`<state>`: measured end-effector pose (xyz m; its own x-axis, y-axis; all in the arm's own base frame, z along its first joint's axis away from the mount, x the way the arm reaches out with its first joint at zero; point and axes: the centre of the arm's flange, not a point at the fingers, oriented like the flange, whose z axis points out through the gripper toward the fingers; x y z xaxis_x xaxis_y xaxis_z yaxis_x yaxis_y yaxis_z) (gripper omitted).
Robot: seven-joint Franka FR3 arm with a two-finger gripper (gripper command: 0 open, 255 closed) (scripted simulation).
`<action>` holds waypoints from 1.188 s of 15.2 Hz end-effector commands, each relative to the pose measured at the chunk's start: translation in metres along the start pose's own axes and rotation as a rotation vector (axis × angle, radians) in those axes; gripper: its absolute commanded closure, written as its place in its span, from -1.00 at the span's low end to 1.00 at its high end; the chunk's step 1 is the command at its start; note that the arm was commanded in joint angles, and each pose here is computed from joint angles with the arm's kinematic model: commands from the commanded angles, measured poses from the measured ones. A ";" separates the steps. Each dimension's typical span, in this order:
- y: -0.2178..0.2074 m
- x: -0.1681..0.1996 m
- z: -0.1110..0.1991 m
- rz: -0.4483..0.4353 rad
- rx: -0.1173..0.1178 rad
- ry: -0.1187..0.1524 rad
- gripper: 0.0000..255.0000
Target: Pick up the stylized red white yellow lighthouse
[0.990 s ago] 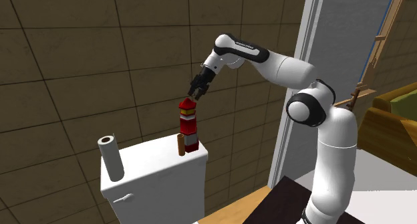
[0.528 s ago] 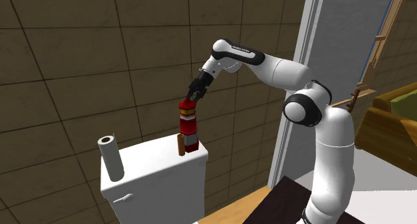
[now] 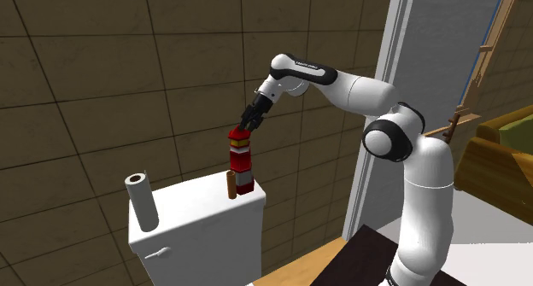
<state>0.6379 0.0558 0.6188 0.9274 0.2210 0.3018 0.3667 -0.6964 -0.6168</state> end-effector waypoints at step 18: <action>-0.042 0.020 -0.050 0.001 0.000 -0.002 1.00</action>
<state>0.6393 0.0566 0.6795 0.9286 0.2218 0.2973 0.3643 -0.6972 -0.6175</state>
